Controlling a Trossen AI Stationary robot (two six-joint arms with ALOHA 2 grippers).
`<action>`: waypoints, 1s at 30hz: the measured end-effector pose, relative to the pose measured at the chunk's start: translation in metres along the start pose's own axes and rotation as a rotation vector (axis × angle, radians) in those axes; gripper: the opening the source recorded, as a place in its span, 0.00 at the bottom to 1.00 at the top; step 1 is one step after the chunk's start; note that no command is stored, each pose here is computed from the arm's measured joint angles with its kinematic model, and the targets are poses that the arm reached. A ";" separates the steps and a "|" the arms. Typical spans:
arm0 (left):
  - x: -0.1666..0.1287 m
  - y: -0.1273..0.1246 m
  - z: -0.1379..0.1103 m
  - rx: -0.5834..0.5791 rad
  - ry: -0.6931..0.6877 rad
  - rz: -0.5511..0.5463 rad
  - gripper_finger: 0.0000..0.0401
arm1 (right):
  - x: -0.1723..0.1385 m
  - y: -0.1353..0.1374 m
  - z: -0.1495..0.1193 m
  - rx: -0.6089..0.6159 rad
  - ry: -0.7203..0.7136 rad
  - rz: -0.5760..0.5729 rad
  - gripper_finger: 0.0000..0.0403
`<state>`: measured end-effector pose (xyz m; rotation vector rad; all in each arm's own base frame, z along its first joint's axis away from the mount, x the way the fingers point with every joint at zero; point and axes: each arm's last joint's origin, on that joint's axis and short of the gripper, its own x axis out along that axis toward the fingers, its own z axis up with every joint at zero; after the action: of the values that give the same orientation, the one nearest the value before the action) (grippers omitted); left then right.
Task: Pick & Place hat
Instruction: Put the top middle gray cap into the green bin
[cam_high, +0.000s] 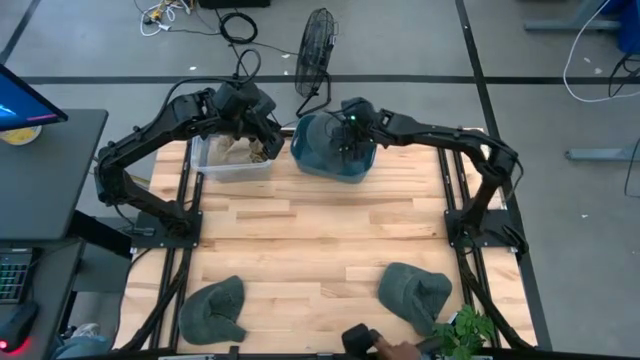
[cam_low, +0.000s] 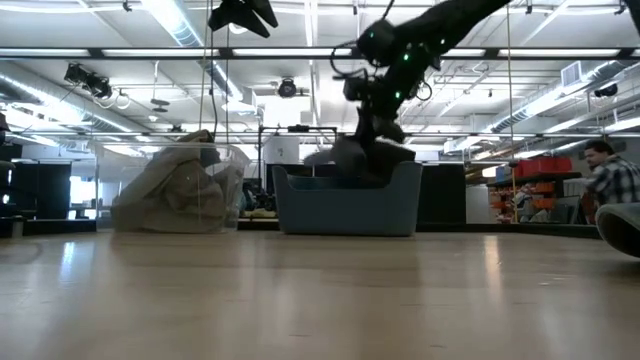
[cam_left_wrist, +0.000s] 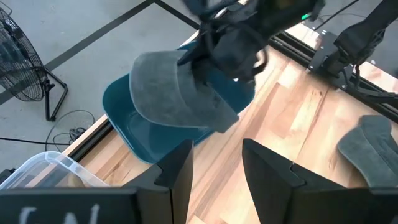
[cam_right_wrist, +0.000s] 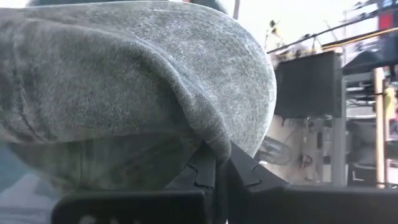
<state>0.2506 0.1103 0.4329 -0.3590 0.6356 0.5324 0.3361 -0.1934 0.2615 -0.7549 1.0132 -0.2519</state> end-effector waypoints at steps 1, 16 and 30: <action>0.000 0.000 0.000 0.000 0.000 -0.001 0.35 | 0.006 0.002 -0.002 0.004 0.010 0.014 0.02; 0.000 0.000 0.000 0.001 0.000 0.000 0.35 | 0.024 0.021 -0.011 0.137 0.061 0.197 0.10; 0.000 0.000 0.000 0.003 0.000 0.000 0.35 | 0.017 0.032 -0.003 0.185 0.184 0.142 0.45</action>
<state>0.2507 0.1102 0.4329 -0.3566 0.6363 0.5315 0.3381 -0.1808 0.2276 -0.4953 1.1946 -0.2918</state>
